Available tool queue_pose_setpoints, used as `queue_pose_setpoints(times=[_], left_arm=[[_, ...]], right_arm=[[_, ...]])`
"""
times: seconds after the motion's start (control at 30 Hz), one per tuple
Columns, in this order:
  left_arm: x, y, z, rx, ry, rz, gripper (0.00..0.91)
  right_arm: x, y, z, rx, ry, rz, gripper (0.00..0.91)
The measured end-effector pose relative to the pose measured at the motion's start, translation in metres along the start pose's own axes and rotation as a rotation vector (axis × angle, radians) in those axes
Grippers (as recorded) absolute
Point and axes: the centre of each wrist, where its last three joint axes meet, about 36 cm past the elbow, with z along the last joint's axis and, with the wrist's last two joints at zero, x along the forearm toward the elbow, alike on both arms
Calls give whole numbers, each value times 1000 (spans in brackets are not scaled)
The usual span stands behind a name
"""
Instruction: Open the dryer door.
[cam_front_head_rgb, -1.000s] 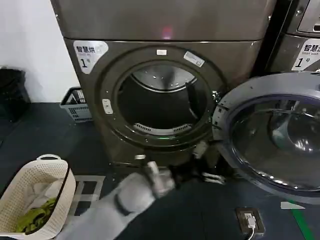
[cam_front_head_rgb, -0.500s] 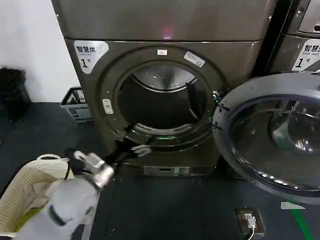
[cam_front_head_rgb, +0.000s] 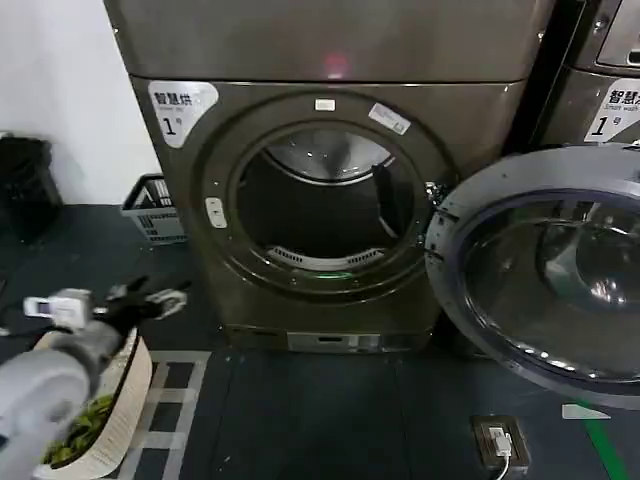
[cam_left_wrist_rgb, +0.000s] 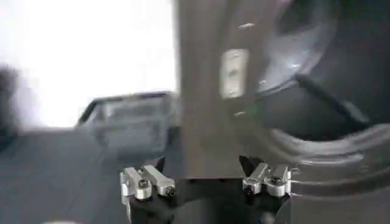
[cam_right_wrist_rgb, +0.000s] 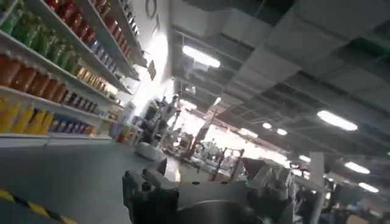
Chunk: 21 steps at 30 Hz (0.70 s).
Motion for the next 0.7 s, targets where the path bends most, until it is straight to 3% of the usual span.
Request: queue_pose_setpoints(times=[0.27,0.4,0.7], left_arm=[[18,49,-15,219,177,-230,907],[24,66,-19,327,248,-292,907],[37,106,-36,605,437,-376,907]], right_arm=[[-4,5,-1,-80,12,-38,907],[-1,8,1,-147,-23,-61,907],[3,11,6,-166,-46,-75,907]])
